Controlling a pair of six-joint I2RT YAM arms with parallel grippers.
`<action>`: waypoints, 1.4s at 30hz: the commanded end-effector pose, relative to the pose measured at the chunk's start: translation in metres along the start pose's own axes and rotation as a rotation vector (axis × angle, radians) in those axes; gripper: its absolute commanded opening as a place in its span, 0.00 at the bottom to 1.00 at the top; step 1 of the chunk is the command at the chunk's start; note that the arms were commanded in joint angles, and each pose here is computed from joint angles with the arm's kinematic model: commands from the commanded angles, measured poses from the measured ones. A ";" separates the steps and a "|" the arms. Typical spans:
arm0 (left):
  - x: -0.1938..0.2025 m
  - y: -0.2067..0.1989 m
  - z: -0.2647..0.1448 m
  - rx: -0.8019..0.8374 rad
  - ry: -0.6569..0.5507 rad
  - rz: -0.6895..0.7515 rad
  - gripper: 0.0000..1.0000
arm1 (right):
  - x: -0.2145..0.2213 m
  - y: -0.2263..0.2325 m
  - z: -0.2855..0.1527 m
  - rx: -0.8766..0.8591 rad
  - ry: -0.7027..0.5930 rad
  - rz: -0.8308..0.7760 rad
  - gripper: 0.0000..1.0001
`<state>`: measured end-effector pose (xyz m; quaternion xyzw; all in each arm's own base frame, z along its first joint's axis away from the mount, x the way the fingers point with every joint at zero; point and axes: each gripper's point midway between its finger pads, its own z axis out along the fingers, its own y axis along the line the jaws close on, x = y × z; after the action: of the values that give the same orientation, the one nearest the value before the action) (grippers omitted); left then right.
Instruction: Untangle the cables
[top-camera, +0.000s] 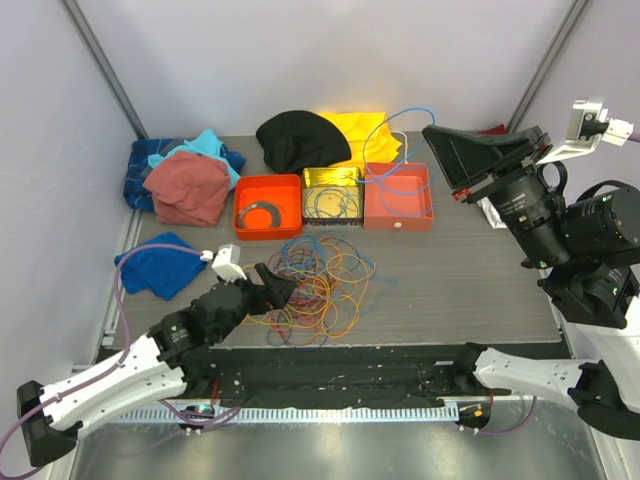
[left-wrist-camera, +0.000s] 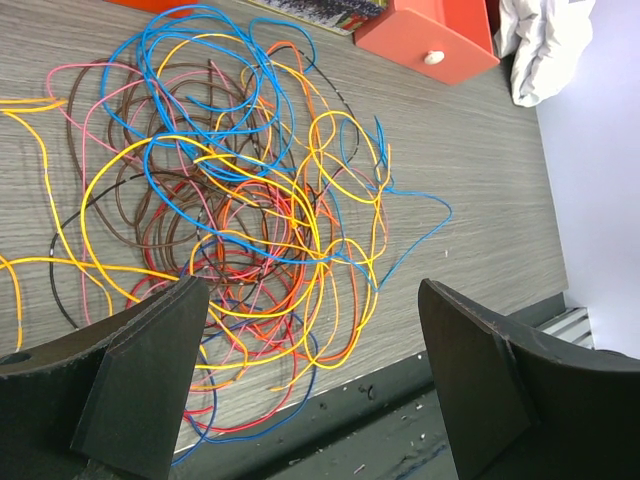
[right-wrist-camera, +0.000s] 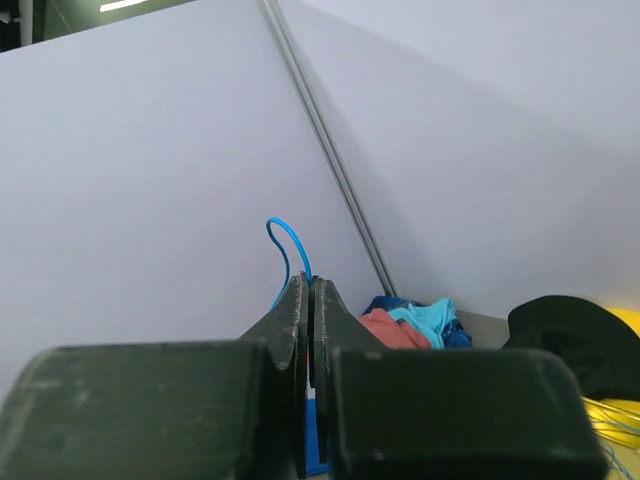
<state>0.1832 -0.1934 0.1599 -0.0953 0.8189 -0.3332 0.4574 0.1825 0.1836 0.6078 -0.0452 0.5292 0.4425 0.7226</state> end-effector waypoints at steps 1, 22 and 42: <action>-0.010 -0.011 -0.002 0.049 -0.043 -0.050 0.91 | 0.033 -0.007 0.010 0.018 0.082 -0.028 0.01; -0.002 0.007 -0.009 0.024 -0.037 -0.058 0.91 | 0.235 -0.199 0.056 0.494 0.380 -0.105 0.01; -0.023 0.019 -0.022 -0.032 -0.104 0.010 0.94 | 0.262 -0.254 0.117 0.519 0.389 -0.140 0.01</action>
<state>0.1755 -0.1629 0.1493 -0.1094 0.8149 -0.3123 0.4758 0.4406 0.2476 0.2990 0.0138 0.7888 0.2064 0.5788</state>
